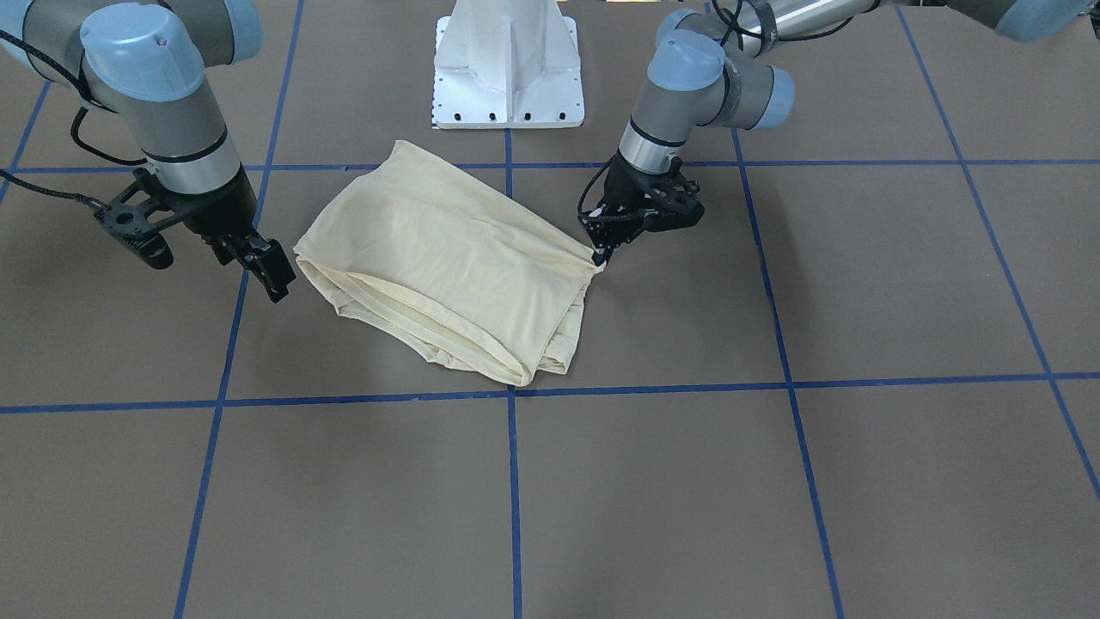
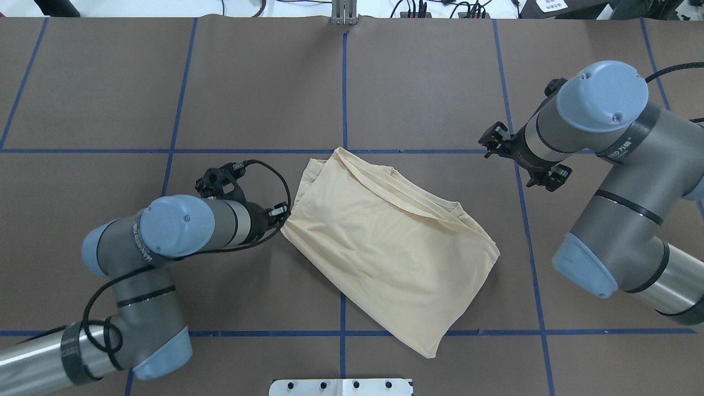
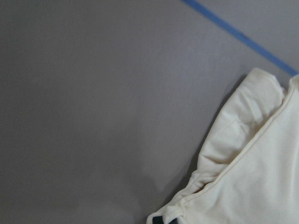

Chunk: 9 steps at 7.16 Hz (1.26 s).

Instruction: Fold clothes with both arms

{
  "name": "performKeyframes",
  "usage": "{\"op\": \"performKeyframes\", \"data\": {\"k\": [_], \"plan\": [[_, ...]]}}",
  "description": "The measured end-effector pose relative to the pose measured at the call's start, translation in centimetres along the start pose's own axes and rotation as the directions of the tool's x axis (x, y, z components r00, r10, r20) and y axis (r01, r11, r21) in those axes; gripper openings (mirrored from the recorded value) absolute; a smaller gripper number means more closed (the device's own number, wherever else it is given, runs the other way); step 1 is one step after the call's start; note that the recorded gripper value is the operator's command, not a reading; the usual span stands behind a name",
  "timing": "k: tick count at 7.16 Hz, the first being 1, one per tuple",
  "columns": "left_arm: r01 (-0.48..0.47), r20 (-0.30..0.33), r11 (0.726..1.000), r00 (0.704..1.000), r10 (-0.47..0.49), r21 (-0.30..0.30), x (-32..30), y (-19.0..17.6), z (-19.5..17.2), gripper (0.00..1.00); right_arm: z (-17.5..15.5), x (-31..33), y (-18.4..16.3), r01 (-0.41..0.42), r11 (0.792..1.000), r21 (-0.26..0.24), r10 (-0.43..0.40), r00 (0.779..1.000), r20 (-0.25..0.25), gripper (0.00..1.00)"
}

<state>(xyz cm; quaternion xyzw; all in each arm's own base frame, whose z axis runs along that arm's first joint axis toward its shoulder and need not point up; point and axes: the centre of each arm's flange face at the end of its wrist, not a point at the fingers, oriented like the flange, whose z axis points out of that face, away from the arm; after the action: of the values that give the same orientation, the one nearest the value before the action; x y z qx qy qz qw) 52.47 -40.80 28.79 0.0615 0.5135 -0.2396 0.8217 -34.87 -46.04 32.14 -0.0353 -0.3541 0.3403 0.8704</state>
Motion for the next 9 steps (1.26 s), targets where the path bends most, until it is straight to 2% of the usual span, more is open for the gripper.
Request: {"op": "performKeyframes", "data": {"k": [2, 3, 4, 5, 6, 7, 8, 9], "plan": [[0.014, -0.018, 0.992, 1.000, -0.011, 0.122, 3.9, -9.8, 3.6, 0.02, 0.3, -0.4, 2.8, 0.012, 0.999, -0.033, -0.012, 1.000, 0.009, 1.00], [0.007, -0.034, 0.985, 0.999, -0.001, 0.173, 5.0, -14.6, 5.3, 0.53, 0.3, -0.7, 5.1, -0.004, 0.998, -0.059, 0.005, 1.000, 0.024, 1.00], [-0.009, -0.044, 0.977, 0.999, 0.019, 0.212, 6.5, -18.6, 6.0, 0.62, 0.4, -1.0, 7.6, -0.024, 0.995, -0.092, 0.029, 0.998, 0.050, 1.00], [-0.028, -0.052, 0.973, 0.998, 0.041, 0.231, 7.8, -21.3, 5.8, 0.62, 0.9, -1.2, 11.0, -0.032, 0.992, -0.118, 0.040, 0.997, 0.072, 1.00], [-0.040, -0.068, 0.974, 0.996, 0.056, 0.223, 8.0, -22.6, 4.7, 0.62, 1.9, -1.1, 15.4, -0.039, 0.993, -0.111, 0.048, 0.995, 0.085, 1.00], [-0.045, -0.098, 0.980, 0.993, 0.065, 0.194, 6.5, -23.5, 2.2, 0.62, 3.0, -0.7, 20.1, -0.079, 0.992, -0.095, 0.088, 0.992, 0.094, 1.00], [-0.050, -0.129, 0.986, 0.989, 0.072, 0.162, 4.0, -24.1, -1.0, 0.62, 3.7, 0.0, 23.9, -0.157, 0.982, -0.101, 0.166, 0.982, 0.086, 0.99], [-0.057, -0.151, 0.988, 0.985, 0.078, 0.140, 2.0, -24.2, -3.9, 0.62, 4.4, 0.5, 26.5, -0.260, 0.959, -0.108, 0.269, 0.960, 0.073, 0.98]]}}
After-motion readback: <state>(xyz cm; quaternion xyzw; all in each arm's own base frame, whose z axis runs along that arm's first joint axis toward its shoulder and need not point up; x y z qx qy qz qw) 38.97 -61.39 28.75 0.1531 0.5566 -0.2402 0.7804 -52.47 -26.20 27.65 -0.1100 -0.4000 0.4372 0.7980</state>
